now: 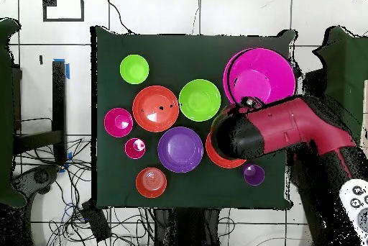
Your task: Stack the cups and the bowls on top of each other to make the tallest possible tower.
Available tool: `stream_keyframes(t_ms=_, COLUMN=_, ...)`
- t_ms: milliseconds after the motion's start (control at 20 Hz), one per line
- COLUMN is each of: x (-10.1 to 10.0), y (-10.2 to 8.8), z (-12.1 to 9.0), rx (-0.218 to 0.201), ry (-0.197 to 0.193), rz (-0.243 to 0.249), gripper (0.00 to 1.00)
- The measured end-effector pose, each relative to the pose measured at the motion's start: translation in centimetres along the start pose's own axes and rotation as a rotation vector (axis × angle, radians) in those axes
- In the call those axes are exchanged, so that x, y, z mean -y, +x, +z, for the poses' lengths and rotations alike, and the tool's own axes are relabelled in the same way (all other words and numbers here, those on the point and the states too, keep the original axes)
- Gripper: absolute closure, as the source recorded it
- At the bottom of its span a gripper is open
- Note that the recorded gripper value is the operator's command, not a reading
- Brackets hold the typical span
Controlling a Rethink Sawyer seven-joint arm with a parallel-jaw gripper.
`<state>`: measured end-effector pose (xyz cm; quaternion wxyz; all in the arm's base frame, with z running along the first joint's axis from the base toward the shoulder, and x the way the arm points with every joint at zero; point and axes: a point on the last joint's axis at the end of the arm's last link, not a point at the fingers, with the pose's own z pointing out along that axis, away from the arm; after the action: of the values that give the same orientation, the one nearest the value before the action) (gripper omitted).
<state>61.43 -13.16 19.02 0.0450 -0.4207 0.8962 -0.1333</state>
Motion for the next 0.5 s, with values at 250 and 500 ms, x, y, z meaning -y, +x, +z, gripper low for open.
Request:
stream_keyframes(t_ms=250, x=-2.6, y=-1.5, z=-0.2, rx=-0.010, ry=-0.015, rz=-0.055, gripper=1.00)
stream_keyframes(t_ms=500, x=-4.0, y=-2.0, z=-0.2, rx=-0.016, ry=-0.026, rz=-0.080, gripper=1.00)
